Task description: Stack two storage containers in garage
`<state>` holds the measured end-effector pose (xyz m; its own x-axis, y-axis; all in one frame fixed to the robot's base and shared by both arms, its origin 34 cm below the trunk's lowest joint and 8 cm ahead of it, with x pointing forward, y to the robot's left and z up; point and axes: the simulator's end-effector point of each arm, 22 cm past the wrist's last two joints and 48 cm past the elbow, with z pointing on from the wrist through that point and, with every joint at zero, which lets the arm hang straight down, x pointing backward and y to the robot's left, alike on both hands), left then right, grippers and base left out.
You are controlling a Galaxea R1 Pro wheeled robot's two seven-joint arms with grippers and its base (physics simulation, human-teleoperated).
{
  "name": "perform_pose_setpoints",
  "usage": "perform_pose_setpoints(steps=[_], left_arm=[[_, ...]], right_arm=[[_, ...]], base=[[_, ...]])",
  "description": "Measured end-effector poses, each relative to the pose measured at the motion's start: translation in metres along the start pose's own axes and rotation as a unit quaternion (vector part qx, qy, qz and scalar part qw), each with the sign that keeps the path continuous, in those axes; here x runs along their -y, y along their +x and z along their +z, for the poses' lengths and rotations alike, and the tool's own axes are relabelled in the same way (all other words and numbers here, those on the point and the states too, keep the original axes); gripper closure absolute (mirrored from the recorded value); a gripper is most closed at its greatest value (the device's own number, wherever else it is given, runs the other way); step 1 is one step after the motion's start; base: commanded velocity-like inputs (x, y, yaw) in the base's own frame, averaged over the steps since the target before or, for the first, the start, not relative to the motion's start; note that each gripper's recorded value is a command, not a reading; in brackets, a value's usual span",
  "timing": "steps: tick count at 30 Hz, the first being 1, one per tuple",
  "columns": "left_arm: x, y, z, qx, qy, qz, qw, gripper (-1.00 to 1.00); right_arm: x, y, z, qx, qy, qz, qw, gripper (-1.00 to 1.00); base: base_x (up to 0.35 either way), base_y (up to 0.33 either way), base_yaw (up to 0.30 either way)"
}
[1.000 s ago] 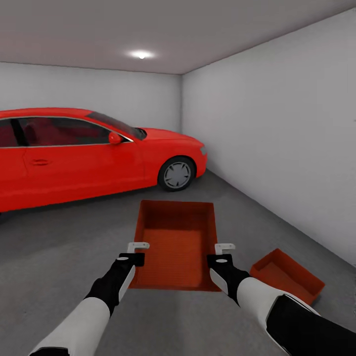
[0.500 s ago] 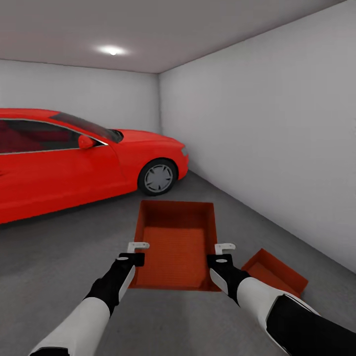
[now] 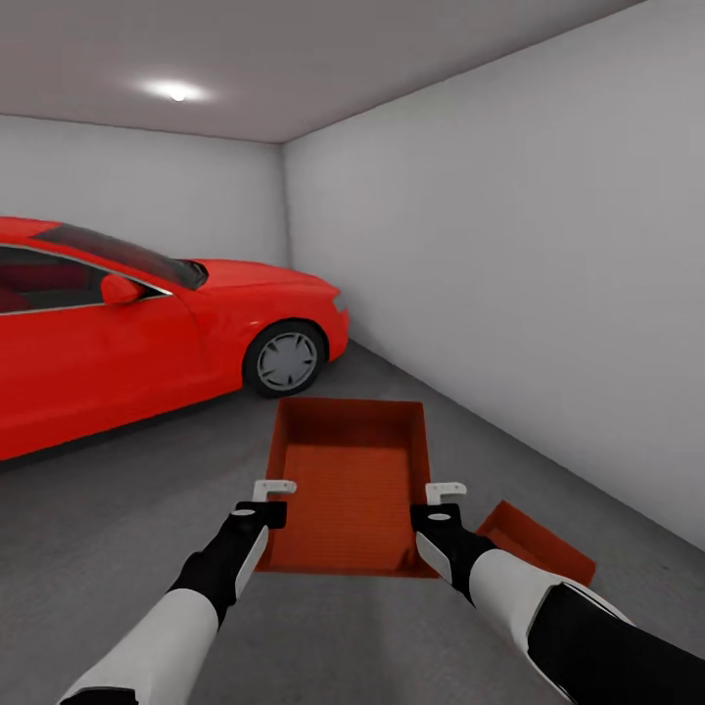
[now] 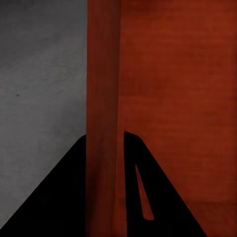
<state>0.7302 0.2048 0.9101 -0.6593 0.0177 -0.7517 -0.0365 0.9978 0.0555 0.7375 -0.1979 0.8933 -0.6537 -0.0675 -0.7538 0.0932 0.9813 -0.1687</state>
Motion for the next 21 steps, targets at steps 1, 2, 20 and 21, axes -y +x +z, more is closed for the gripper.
perform_pose_setpoints(steps=[1,2,20,21], left_arm=[[-0.0001,-0.0003,-0.0002,0.000,0.000,0.001,1.0000,1.00],[0.0000,-0.0001,-0.0002,-0.001,0.000,0.001,1.0000,1.00],[0.0023,0.0037,0.0007,-0.005,-0.001,0.002,1.0000,1.00],[0.0023,0.0037,0.0007,-0.005,-0.001,0.002,1.0000,1.00]], right_arm=[[-0.0001,0.0000,0.0000,0.000,0.000,0.000,1.0000,1.00],[-0.0001,0.0003,0.0001,0.000,-0.001,0.000,1.0000,1.00],[0.0015,0.0043,0.0016,-0.004,-0.002,-0.002,1.0000,1.00],[0.0016,0.0043,0.0016,-0.004,-0.002,-0.002,1.0000,1.00]], base=[[0.306,0.000,-0.006],[0.273,0.000,-0.003],[0.029,0.000,0.000],[0.022,0.006,0.000]])
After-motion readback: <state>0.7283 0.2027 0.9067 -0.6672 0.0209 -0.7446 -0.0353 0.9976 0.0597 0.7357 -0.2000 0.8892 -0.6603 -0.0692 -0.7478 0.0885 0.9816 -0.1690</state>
